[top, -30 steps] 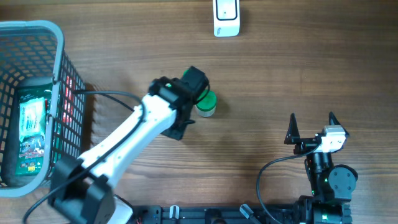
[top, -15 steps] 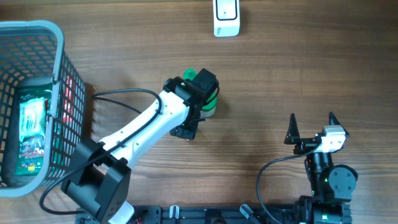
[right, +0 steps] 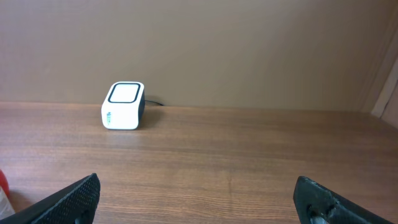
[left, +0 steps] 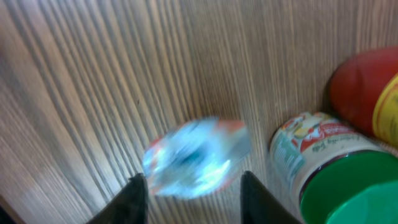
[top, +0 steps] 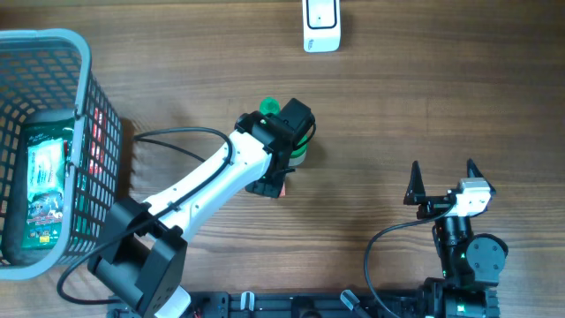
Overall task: Scan the item barcode
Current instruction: 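Carry the tissue pack out and place it in front of the bottles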
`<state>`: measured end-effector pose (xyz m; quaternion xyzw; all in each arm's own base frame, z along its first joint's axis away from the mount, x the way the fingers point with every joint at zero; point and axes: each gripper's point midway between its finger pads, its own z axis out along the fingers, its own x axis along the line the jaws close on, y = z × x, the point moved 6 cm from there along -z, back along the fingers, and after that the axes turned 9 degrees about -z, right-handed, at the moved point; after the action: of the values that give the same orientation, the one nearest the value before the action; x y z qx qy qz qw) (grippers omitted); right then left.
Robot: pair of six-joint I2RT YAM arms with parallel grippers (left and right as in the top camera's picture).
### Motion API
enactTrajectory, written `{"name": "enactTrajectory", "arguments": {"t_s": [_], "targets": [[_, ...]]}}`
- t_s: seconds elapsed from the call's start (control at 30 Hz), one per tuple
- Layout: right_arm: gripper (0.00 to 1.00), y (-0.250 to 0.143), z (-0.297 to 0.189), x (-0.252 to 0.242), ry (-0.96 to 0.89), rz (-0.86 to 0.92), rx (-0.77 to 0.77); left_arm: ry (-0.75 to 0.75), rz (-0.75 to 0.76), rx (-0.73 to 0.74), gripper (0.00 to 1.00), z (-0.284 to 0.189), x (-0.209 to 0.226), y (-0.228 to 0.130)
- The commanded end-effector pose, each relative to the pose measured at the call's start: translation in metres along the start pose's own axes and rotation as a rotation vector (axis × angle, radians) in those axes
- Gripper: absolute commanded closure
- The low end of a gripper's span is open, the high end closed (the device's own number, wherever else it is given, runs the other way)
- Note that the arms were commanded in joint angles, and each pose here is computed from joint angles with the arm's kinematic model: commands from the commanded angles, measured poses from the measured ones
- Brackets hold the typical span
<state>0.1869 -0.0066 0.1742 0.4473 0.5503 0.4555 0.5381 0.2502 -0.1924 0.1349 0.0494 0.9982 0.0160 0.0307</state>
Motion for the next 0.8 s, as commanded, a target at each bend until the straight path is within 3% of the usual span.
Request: {"name": "enactTrajectory", "arguments": {"t_s": [0.0,0.2,0.33,0.77], "targets": [[0.0,0.0,0.0,-0.001,-0.007,0.01,-0.003,-0.006,0.062,-0.007,0.41,0.001,0.002,-0.004],[0.0,0.0,0.0,-0.001,-0.007,0.01,-0.003,0.002,0.08,0.012,0.14,0.001,0.003,-0.006],[0.0,0.0,0.0,0.0,-0.007,0.01,-0.003,0.017,0.099,0.037,0.07,0.001,0.004,-0.008],[0.0,0.0,0.0,0.0,-0.007,0.01,-0.003,0.099,0.101,0.088,0.04,-0.017,0.026,-0.004]]}}
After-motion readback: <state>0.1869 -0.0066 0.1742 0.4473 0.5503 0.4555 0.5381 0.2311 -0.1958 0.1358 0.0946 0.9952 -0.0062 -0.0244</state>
